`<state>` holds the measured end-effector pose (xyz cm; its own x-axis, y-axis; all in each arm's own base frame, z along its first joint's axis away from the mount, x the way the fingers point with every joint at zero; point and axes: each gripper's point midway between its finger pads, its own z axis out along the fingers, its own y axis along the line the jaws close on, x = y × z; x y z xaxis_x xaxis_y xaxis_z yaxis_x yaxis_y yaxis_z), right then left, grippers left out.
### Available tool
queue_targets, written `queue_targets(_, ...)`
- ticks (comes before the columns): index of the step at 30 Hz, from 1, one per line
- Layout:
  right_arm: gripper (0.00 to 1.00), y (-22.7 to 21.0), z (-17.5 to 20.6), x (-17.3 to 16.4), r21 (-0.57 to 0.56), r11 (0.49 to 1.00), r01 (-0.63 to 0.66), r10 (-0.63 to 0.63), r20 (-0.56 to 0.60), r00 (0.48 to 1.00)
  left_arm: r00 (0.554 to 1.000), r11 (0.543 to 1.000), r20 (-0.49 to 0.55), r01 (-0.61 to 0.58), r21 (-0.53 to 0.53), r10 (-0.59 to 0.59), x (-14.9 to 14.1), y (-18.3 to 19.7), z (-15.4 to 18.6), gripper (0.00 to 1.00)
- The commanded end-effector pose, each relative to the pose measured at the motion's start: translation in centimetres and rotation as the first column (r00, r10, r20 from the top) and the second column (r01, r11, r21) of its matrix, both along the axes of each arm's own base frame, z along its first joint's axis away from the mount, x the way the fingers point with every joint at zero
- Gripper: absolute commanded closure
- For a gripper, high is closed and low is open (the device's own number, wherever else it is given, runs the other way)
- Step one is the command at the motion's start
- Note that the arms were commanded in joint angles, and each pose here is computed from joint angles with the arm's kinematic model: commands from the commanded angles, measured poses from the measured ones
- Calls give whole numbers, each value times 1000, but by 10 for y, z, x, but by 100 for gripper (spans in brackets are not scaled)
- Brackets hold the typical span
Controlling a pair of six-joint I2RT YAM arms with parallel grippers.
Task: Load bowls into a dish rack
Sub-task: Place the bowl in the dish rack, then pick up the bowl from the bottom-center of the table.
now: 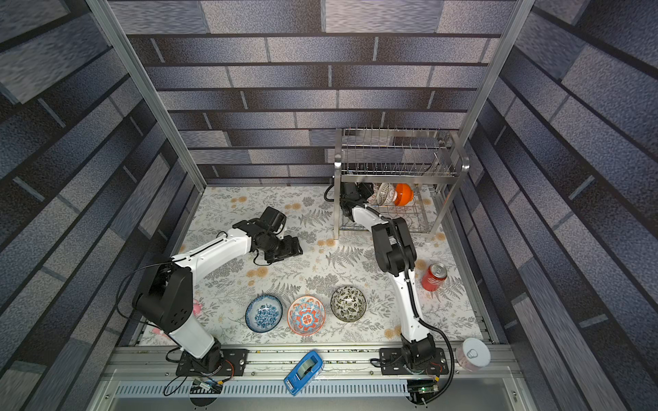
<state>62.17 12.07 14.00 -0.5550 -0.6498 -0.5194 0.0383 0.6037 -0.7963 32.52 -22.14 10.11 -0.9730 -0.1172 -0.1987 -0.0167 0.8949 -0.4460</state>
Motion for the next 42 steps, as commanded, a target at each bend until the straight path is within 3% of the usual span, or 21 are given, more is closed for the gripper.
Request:
queue_targets(1,51,14,23,-5,79,996,-36,34,25,999,999,1000,33,-9,-12,9,0,5,13,18)
queue_targets(21,31,26,18,-23,242,965,-96,100,-4,995,998,1000,51,-28,-11,29,-8,12,19,19)
queue_targets(28,19,28,16,-30,298,950,-91,101,-16,995,997,999,66,-40,-7,40,-14,15,23,19)
queue_targets(42,9,23,6,-49,357,932,-62,82,-41,996,995,999,86,-44,0,44,-23,17,30,18)
